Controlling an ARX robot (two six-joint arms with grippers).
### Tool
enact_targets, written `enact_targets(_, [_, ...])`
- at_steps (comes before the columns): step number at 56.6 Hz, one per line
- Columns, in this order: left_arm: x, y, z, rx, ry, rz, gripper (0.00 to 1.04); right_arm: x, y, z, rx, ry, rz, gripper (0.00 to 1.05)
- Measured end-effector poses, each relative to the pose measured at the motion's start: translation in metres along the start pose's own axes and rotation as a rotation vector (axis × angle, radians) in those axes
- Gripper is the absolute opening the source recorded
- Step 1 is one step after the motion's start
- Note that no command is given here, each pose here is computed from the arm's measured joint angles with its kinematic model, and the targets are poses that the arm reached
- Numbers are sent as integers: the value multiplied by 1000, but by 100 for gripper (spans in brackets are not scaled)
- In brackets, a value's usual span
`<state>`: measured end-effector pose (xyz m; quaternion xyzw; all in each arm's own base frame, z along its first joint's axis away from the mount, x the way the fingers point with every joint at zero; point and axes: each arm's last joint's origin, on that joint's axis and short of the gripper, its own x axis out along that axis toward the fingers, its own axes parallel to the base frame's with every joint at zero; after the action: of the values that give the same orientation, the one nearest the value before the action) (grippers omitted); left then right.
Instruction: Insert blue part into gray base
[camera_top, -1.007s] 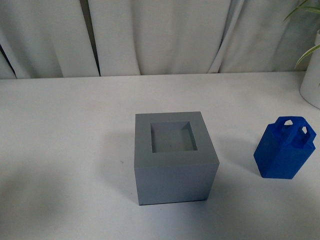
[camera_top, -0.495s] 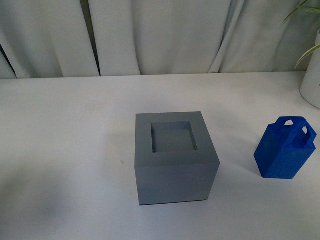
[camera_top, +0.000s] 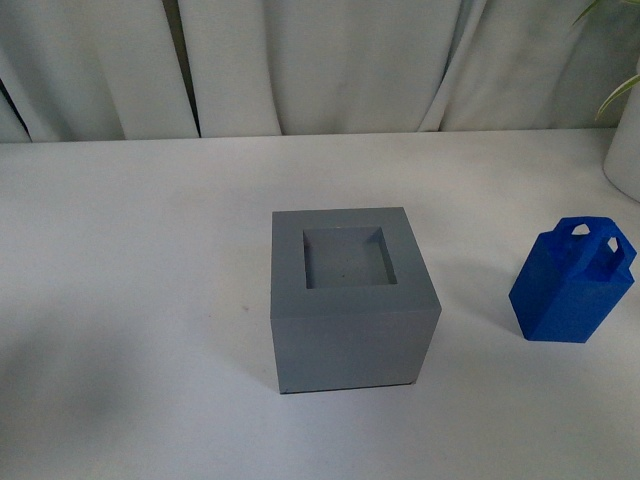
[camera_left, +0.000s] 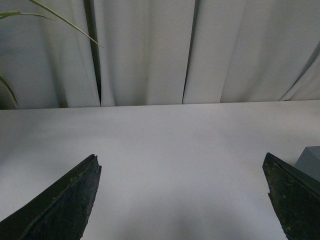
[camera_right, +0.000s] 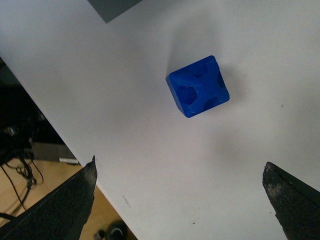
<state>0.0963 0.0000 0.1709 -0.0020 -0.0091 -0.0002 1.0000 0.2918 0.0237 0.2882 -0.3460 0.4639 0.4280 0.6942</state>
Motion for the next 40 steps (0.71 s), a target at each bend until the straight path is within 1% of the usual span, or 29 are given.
enact_targets(19, [0,0,0,0,0,0,99,40,-17,12,-109,127,67,97])
enact_targets(32, [0,0,0,0,0,0,99,65,-30,19,-152,176,62,97])
enact_targets(40, [0,0,0,0,0,0,99,73,-32,22,-162,188,72,97])
